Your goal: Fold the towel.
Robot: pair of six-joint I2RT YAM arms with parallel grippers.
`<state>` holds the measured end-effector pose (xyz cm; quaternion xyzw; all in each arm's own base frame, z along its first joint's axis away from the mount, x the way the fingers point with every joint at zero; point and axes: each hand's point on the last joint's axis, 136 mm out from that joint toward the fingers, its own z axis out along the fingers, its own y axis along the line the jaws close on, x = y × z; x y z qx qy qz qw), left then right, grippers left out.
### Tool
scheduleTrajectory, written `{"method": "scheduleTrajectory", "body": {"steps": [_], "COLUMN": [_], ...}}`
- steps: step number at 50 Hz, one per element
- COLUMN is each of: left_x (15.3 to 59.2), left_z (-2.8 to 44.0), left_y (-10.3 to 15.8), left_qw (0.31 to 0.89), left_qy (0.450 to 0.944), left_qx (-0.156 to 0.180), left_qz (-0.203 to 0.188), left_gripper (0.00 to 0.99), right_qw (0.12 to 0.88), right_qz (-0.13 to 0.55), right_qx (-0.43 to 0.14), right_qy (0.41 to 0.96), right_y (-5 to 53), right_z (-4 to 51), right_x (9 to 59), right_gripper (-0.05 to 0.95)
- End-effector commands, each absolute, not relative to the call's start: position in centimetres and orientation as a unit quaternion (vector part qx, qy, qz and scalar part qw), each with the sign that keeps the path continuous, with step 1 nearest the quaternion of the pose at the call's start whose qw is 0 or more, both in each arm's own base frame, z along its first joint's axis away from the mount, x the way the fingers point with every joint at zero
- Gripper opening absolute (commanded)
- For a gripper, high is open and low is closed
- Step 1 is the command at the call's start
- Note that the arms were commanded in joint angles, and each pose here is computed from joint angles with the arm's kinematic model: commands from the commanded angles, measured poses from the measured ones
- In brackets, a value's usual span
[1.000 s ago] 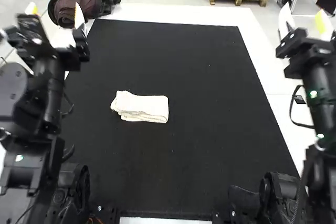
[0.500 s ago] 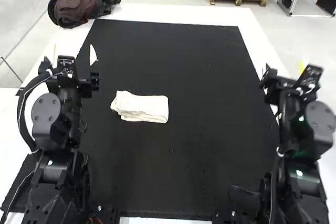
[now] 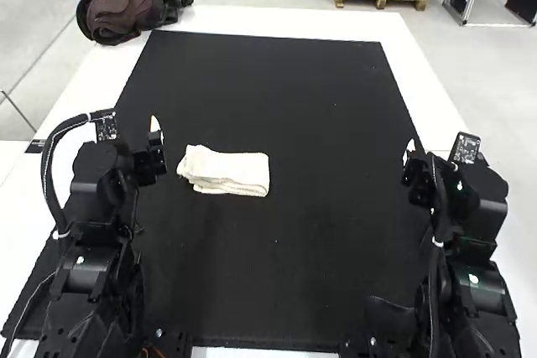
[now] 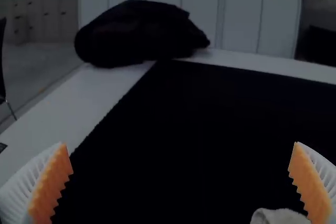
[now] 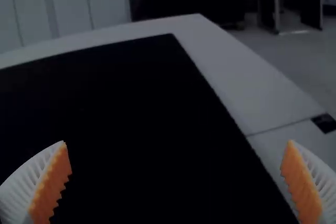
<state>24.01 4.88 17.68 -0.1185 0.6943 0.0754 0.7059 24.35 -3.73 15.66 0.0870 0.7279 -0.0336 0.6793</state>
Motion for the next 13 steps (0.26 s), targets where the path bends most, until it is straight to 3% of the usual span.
{"method": "scheduleTrajectory", "body": {"steps": [1, 13], "left_x": [23.88, 23.88], "left_z": [17.67, 17.67], "left_y": [5.35, 5.35], "left_qw": [0.708, 0.708], "left_qy": [0.689, 0.689], "left_qx": [-0.141, -0.141], "left_qz": [0.069, 0.069], "left_gripper": [0.969, 0.969], "right_qw": [0.682, 0.683], "right_qz": [-0.044, -0.043], "right_qx": [0.091, 0.09], "right_qy": [0.724, 0.724], "right_y": [-4.14, -4.11], "right_z": [15.75, 15.82], "right_x": [24.29, 24.29], "right_gripper": [0.92, 0.92]}}
